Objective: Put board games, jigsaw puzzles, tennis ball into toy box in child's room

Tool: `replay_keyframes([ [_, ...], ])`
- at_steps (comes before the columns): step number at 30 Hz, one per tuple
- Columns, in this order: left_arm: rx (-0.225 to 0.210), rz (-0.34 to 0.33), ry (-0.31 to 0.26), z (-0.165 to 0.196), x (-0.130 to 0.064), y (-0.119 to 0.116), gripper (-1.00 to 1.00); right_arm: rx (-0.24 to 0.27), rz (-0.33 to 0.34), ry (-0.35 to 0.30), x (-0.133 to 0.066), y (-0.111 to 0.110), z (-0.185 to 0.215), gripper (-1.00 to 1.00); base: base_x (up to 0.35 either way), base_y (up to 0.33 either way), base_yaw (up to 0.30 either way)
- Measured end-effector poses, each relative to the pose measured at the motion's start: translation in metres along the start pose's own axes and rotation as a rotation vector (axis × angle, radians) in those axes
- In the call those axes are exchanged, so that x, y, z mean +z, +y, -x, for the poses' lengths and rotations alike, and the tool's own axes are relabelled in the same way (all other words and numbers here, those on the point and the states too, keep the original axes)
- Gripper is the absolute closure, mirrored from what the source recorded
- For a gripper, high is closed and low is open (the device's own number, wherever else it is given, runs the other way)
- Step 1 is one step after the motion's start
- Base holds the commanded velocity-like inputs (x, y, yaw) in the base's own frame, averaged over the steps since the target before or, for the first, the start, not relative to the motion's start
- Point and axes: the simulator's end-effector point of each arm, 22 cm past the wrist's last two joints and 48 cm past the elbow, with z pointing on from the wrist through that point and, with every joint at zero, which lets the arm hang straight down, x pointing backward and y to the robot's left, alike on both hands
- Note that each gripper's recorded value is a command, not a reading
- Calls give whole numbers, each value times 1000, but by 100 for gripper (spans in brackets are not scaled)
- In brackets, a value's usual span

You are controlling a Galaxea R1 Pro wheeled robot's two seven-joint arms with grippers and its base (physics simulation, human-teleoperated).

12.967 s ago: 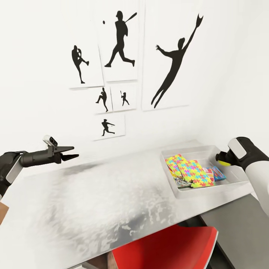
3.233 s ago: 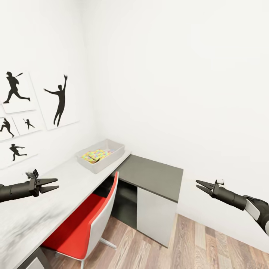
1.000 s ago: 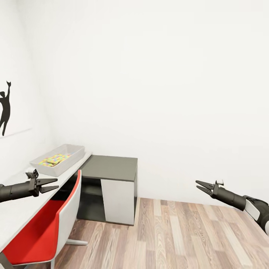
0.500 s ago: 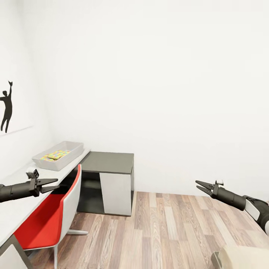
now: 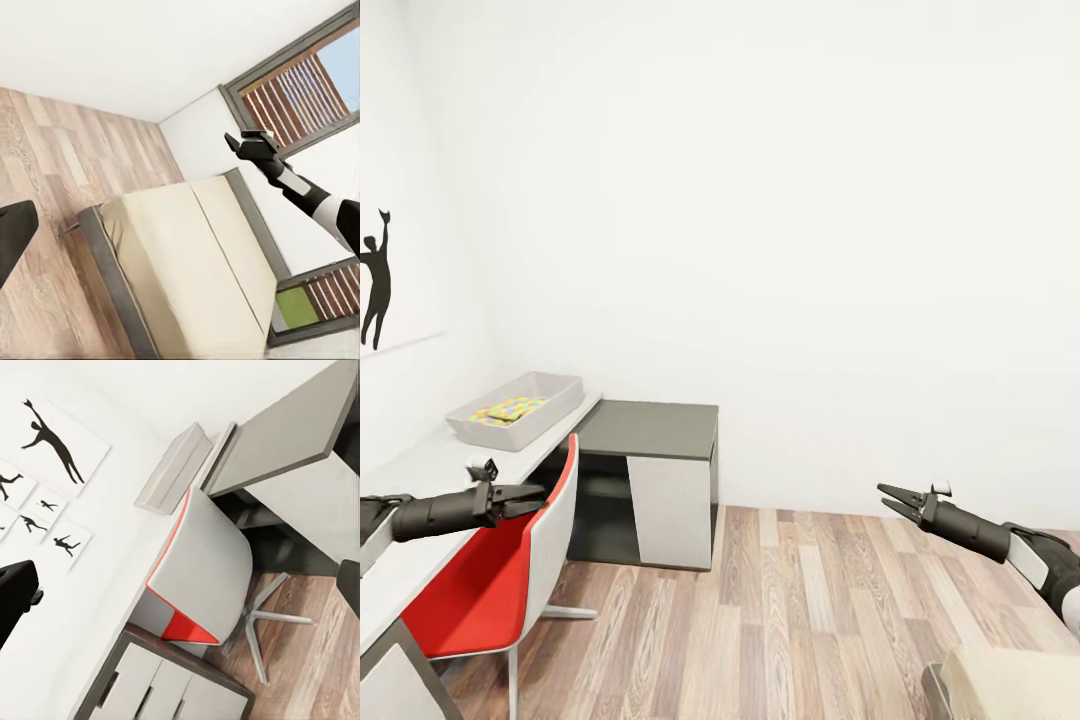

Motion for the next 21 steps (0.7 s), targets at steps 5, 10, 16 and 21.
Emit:
replay_keyframes([
  [5, -18, -10, 108, -36, 64, 6, -100, 2, -4, 3, 3, -1, -2, -100, 0, 0, 0],
  [10, -17, 104, 163, -58, 112, 31, -100, 2, -11, 3, 3, -2, -2, -100, 0, 0, 0],
  [16, -9, 370, 191, -72, 131, 87, -100, 1, -127, 11, 7, -27, -5, -100, 0, 0, 0],
  [21, -24, 592, 211, -89, 127, 137, -100, 43, -306, 88, 70, -57, -57, -100, 0, 0, 0],
])
